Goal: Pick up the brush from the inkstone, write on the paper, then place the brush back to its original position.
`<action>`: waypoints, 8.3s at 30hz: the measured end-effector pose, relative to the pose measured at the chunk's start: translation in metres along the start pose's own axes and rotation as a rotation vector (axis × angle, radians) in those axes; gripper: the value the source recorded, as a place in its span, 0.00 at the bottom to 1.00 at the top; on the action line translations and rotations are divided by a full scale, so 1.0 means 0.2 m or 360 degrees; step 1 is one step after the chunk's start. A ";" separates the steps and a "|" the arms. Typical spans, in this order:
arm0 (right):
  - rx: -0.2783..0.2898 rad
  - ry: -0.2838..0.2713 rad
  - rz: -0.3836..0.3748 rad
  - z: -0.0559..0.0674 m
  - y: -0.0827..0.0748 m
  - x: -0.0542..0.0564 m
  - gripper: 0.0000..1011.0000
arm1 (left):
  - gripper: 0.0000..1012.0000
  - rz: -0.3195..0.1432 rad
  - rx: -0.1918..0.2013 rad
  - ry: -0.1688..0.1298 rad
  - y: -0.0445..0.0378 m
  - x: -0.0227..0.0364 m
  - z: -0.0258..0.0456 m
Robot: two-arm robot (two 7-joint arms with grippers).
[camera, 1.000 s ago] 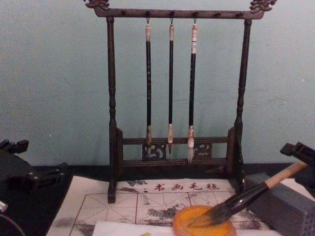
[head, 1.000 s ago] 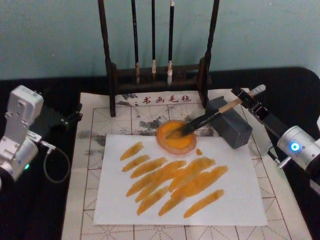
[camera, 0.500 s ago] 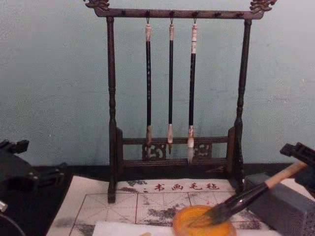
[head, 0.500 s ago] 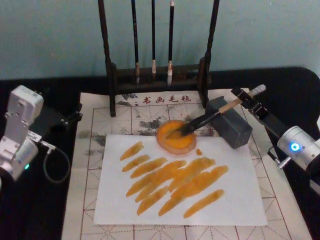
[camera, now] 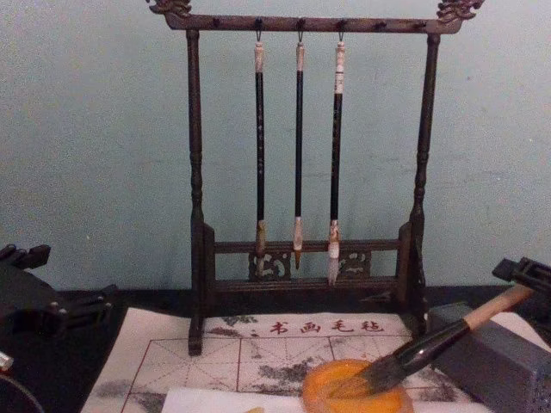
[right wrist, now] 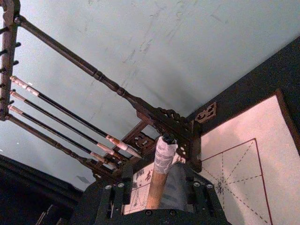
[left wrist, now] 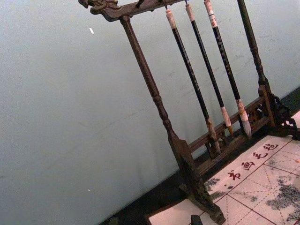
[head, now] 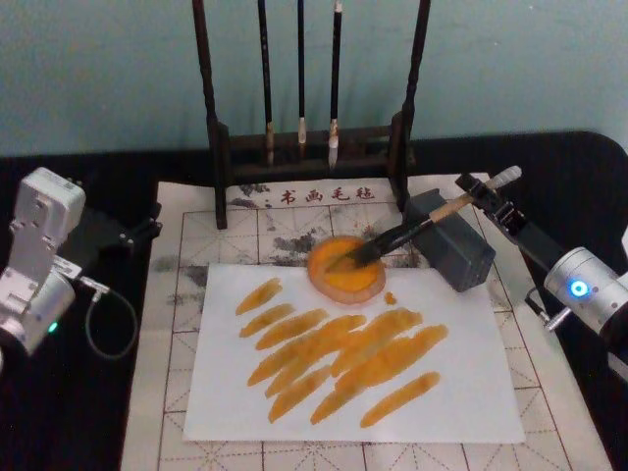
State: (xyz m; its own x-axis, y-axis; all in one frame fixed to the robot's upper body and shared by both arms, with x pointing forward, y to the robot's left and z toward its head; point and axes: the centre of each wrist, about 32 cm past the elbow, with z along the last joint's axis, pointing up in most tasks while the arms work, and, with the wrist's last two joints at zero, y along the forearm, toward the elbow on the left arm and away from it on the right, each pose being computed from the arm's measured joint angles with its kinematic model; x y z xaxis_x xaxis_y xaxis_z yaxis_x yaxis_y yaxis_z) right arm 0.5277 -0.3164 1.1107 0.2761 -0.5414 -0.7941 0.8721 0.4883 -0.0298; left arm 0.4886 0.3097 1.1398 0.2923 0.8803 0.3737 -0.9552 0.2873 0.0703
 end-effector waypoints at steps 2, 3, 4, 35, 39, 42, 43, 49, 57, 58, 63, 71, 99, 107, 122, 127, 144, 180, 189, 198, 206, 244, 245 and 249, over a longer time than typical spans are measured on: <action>0.0000 0.0000 0.0000 0.00 0.00 0.00 0.63 | 0.99 0.0000 0.0000 0.0000 0.000 0.000 0.000; 0.0000 0.0000 0.0000 0.00 0.00 0.00 0.61 | 0.99 0.0000 0.0000 0.0000 0.000 0.000 0.000; 0.0000 0.0000 0.0000 0.00 0.00 0.00 0.55 | 0.99 0.0000 0.0000 0.0000 0.000 0.000 0.000; 0.0000 0.0000 0.0000 0.00 0.00 0.00 0.19 | 0.99 0.0000 0.0000 0.0000 0.000 0.000 0.000; -0.0002 0.0001 0.0000 0.00 0.00 0.00 0.19 | 0.99 0.0000 0.0000 0.0000 0.000 0.000 0.000; -0.0009 0.0044 0.0009 0.01 -0.01 0.00 0.19 | 0.99 0.0000 0.0000 0.0000 0.000 0.000 0.000; -0.0010 0.0052 0.0012 0.01 -0.01 0.01 0.19 | 0.99 0.0000 0.0000 0.0000 0.000 0.000 0.000; -0.0006 0.0114 0.0043 0.04 -0.02 0.00 0.19 | 0.99 0.0000 0.0000 0.0000 0.000 0.000 0.000; 0.0004 0.0168 0.0081 0.07 -0.04 -0.01 0.19 | 0.99 0.0000 0.0000 0.0000 0.000 0.000 0.000; 0.0004 0.0174 0.0088 0.08 -0.05 -0.01 0.19 | 0.99 0.0000 0.0000 0.0000 0.000 0.000 0.000; 0.0001 0.0173 0.0105 0.09 -0.06 -0.02 0.19 | 0.99 0.0000 0.0000 0.0000 0.000 0.000 0.000; -0.0006 0.0148 0.0152 0.15 -0.14 -0.02 0.19 | 0.99 0.0000 0.0000 0.0000 0.000 0.000 0.000; -0.0140 -0.0008 0.0244 0.28 -0.37 -0.01 0.19 | 0.99 0.0000 0.0000 0.0000 0.000 0.000 0.000; -0.0193 -0.0038 0.0260 0.30 -0.42 0.01 0.19 | 0.99 0.0000 0.0000 0.0000 0.000 0.000 0.000; -0.0314 -0.0101 0.0284 0.33 -0.46 0.05 0.19 | 0.99 0.0000 0.0000 0.0000 0.000 0.000 0.000; -0.0311 -0.0109 0.0279 0.32 -0.45 0.05 0.19 | 0.99 0.0000 0.0000 0.0000 0.000 0.000 0.000; -0.0303 -0.0110 0.0275 0.32 -0.45 0.05 0.19 | 0.99 0.0000 0.0000 0.0000 0.000 0.000 0.000; -0.0446 -0.0068 0.0381 0.25 -0.44 0.02 0.19 | 0.99 0.0000 0.0000 0.0000 0.000 0.000 0.000; -0.0497 -0.0063 0.0427 0.22 -0.42 0.00 0.19 | 0.99 0.0000 0.0000 0.0000 0.000 0.000 0.000; -0.0564 -0.0082 0.0465 0.19 -0.39 -0.02 0.19 | 0.99 0.0000 0.0000 0.0000 0.000 0.000 0.000; -0.0613 -0.0100 0.0482 0.17 -0.37 -0.02 0.19 | 0.99 0.0000 0.0000 0.0000 0.000 0.000 0.000; -0.0639 -0.0187 0.0444 0.11 -0.32 -0.02 0.19 | 0.99 0.0000 0.0000 0.0000 0.000 0.000 0.000; -0.0638 -0.0188 0.0443 0.11 -0.32 -0.02 0.19 | 0.99 0.0000 0.0000 0.0000 0.000 0.000 0.000; -0.0629 -0.0192 0.0438 0.12 -0.32 -0.02 0.19 | 0.99 0.0000 0.0000 0.0000 0.000 0.000 0.000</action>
State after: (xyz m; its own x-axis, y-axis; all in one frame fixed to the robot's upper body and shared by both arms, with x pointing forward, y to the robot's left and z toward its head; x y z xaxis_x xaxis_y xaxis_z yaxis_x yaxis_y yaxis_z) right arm 0.4811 -0.3624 1.1299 0.5396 -0.4198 -0.7298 0.5468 0.8339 -0.0754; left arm 0.4886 0.3097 1.1398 0.2924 0.8803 0.3737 -0.9552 0.2874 0.0703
